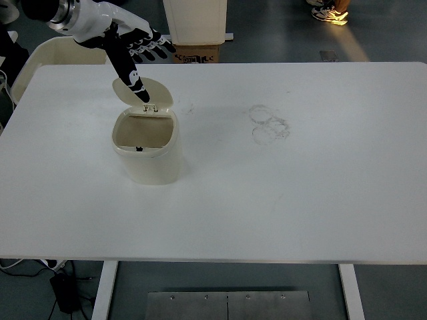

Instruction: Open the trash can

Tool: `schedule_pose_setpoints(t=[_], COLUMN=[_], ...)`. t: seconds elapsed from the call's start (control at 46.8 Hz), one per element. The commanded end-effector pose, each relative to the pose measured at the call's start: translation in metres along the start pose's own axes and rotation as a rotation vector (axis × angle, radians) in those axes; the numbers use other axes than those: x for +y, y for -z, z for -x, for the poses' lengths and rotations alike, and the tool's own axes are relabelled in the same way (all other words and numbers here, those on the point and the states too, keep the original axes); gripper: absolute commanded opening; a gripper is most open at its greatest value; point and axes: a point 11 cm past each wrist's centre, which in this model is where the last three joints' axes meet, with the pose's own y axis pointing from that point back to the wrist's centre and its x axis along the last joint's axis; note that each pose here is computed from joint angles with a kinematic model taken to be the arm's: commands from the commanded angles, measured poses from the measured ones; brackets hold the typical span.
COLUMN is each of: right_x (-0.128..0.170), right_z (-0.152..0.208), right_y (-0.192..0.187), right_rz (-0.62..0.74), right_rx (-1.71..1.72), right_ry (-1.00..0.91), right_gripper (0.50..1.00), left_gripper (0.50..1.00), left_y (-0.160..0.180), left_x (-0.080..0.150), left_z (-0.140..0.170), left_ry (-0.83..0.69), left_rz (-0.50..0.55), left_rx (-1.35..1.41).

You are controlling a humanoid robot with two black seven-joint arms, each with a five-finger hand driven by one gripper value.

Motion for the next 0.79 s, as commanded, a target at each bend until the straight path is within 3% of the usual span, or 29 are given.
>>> schedule_pose_setpoints(t=[0.0, 0.491, 0.662, 0.769], right_x=[0.000, 0.000, 0.001, 0.001], right_z=[0.000, 0.001, 0.002, 0.002], right_y=[0.000, -0.001, -0.001, -0.003], right_rz=[0.000, 0.001, 0.002, 0.005], right_rx=[0.000, 0.001, 0.000, -0.002], right_ry=[-0.001, 0.004, 0.005, 0.006], right_gripper=[0.991, 0.991, 0.991, 0.991], left_gripper=[1.000, 1.000, 1.000, 1.000], left_y=[0.003, 0.019, 0.029, 0.032], left_x=[0.002, 0.034, 0.025, 0.023], left_z=[-0.010, -0.118, -0.141, -0.150], left_ry=[-0.028, -0.369, -0.454, -0.497], left_rz=[-0.002, 0.118, 0.159, 0.252], left_rx=[0.017, 0.248, 0.359, 0.450])
